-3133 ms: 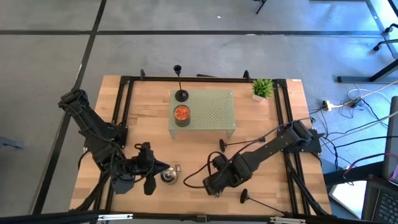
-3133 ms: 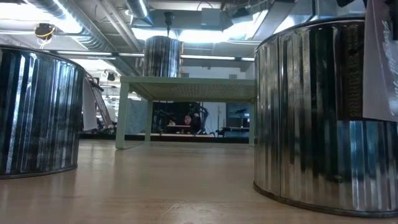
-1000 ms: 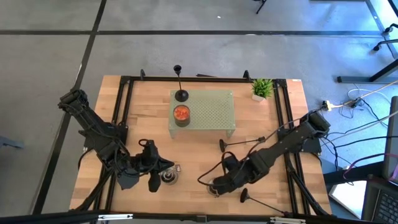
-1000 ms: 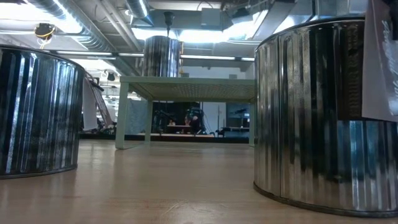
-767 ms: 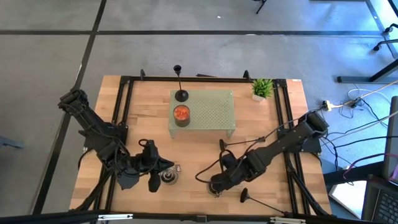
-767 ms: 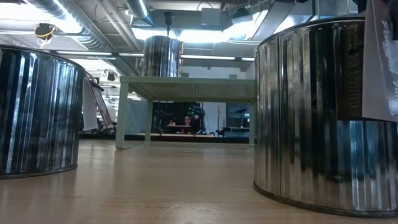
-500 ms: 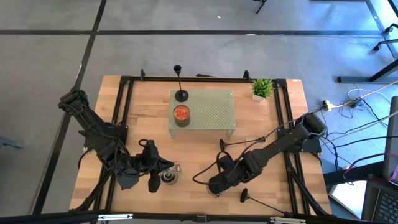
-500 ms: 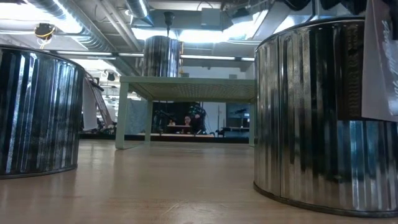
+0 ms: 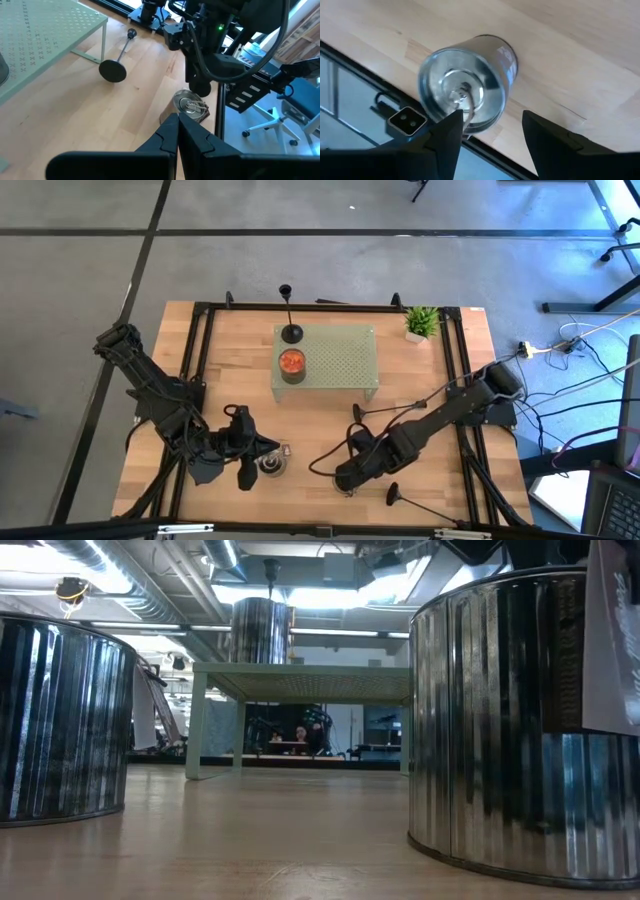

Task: Pick & Place candle stick holders
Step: Put the top brown scented candle on the shelf aligned with the other scented candle

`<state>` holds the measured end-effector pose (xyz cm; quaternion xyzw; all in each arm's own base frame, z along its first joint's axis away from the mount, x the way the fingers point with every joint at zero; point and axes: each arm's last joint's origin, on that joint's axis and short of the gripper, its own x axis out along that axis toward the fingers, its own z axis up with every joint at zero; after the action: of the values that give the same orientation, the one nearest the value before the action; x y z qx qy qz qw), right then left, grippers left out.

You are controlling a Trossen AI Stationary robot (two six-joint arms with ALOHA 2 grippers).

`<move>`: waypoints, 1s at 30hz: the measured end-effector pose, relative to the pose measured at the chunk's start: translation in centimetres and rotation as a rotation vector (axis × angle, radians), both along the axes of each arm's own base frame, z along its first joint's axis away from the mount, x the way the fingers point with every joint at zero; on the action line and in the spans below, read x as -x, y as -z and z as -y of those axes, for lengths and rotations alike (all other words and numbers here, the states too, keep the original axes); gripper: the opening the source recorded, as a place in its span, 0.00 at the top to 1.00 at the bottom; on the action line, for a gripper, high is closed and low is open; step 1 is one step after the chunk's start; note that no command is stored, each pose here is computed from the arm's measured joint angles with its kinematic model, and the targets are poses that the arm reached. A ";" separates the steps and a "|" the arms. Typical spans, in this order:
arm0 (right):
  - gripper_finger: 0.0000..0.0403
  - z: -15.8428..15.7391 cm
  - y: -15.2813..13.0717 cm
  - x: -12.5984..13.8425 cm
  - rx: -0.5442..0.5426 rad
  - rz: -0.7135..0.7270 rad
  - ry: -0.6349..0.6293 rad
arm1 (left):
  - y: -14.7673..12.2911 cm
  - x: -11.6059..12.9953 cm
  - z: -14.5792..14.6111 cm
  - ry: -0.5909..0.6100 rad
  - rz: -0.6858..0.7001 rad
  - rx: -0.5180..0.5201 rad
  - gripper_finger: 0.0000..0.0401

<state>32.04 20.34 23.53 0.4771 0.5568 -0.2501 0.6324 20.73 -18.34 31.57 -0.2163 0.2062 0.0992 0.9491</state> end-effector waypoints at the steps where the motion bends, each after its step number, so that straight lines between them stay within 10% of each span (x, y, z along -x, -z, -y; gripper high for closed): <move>1: 0.48 0.0 0.1 0.0 0.003 -0.007 -0.001 | 0.0 0.0 0.0 0.001 0.000 -0.003 1.00; 30: 0.61 -0.3 1.7 -1.0 0.009 -0.009 0.014 | 0.0 0.0 0.0 0.018 -0.008 -0.025 1.00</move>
<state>33.02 20.60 21.81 0.4770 0.5549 -0.2592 0.6304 20.72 -18.35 31.54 -0.2021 0.2107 0.0939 0.9518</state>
